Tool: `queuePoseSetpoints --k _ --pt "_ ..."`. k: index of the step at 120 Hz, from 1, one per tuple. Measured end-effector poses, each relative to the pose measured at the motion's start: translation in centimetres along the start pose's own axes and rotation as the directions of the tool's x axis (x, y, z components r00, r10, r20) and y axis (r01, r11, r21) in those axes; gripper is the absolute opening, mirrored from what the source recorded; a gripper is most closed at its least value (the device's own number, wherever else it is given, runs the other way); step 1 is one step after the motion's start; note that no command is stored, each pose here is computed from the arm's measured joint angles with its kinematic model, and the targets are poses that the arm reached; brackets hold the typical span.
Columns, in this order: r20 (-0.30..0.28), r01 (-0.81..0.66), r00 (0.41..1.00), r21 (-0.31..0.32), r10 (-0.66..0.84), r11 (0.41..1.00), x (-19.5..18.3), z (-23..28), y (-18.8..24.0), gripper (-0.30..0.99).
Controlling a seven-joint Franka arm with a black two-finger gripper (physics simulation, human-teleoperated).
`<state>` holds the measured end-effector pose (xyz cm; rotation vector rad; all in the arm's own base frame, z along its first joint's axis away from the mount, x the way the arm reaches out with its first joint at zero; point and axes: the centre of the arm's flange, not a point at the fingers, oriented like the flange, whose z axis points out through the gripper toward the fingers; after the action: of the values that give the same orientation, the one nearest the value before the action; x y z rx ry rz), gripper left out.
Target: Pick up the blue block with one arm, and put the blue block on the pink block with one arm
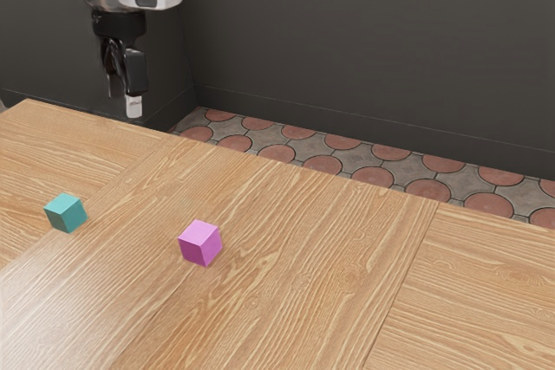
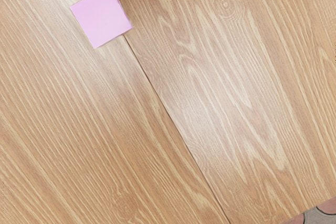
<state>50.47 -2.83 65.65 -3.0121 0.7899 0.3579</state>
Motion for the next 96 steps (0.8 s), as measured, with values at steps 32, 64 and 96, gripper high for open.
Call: queuePoseSetpoints --k 32,64,96 --pt "-0.034 -0.145 0.989 0.055 0.147 0.988 -5.0 2.6 1.7 0.69" --pt "-0.002 -0.23 0.973 -0.021 0.23 0.973 -11.3 18.6 -12.1 0.69" --pt "-0.009 -0.413 0.91 0.058 0.414 0.909 -14.5 22.5 -20.1 0.69"
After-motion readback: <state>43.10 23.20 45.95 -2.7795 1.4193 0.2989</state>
